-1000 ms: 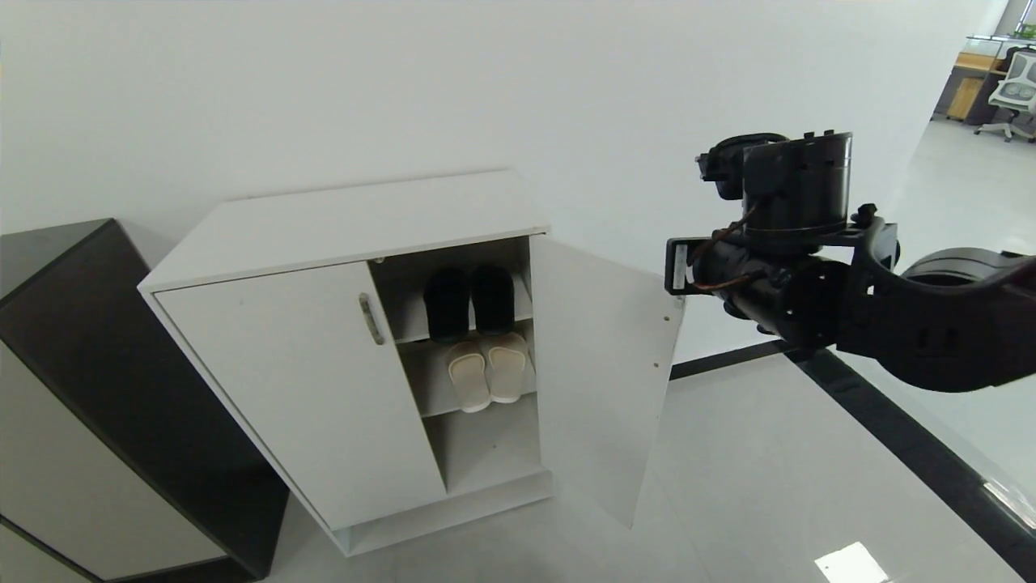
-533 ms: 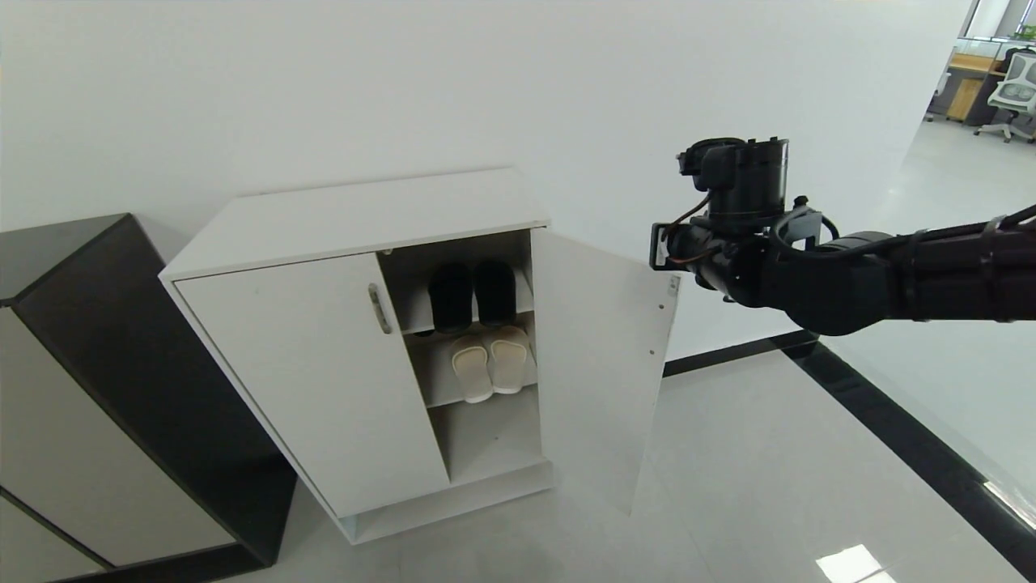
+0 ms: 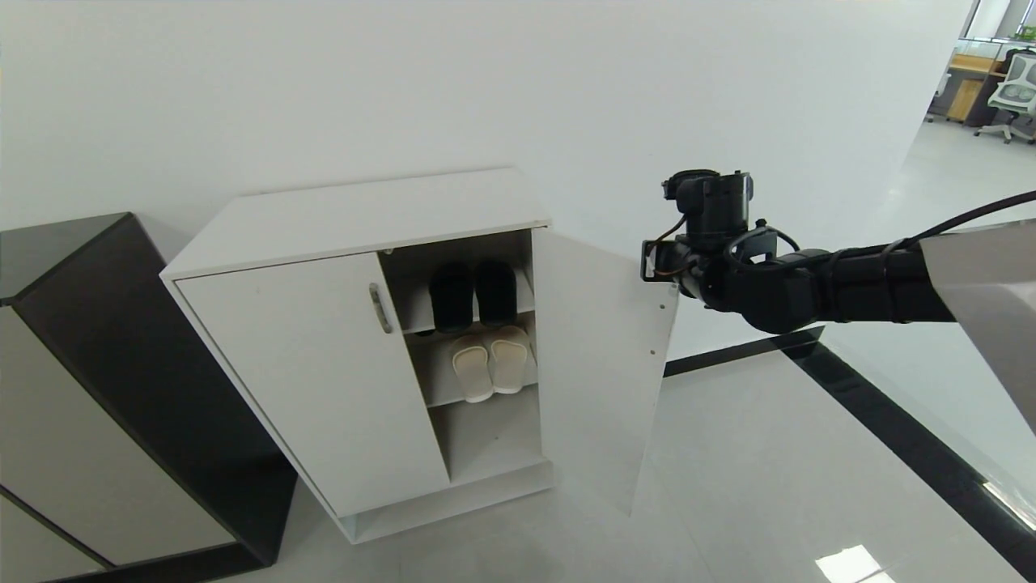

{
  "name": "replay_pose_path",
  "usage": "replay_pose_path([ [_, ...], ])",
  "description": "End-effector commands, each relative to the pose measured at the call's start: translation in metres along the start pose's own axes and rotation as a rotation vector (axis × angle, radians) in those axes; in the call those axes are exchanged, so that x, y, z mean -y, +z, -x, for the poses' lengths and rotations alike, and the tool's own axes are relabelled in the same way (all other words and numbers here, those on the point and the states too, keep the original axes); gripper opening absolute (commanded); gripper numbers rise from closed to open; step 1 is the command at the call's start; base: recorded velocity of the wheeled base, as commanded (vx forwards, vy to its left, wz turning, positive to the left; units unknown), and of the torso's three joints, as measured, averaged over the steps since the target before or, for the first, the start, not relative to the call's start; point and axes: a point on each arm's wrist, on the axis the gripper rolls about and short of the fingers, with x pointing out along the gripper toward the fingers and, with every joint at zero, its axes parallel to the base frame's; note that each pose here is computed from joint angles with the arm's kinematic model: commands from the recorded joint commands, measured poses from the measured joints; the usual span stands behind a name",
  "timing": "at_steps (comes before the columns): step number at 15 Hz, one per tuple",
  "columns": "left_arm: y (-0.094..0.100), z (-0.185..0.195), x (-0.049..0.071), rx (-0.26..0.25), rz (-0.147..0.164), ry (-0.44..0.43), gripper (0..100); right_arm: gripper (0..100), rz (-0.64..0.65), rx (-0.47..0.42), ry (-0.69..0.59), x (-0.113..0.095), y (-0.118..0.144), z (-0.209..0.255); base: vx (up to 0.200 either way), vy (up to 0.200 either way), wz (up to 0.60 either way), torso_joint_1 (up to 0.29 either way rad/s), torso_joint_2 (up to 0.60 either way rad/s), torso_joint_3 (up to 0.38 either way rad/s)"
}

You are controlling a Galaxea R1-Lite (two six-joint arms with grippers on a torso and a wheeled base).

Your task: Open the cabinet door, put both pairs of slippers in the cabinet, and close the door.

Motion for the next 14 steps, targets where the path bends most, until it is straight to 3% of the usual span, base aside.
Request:
replay_pose_path([
  [1, 0.0001, -0.0001, 0.0, -0.001, 0.0, 0.001, 0, 0, 0.005, -0.011, -0.005, -0.0011, -0.0075, -0.0074, 0.0, 0.0, 0.0, 0.0, 0.0, 0.0],
  [14, 0.0001, -0.0001, 0.0, -0.001, 0.0, 0.001, 0, 0, 0.015, -0.025, 0.007, -0.008, -0.0134, -0.0067, 0.0, 0.0, 0.0, 0.0, 0.0, 0.0],
])
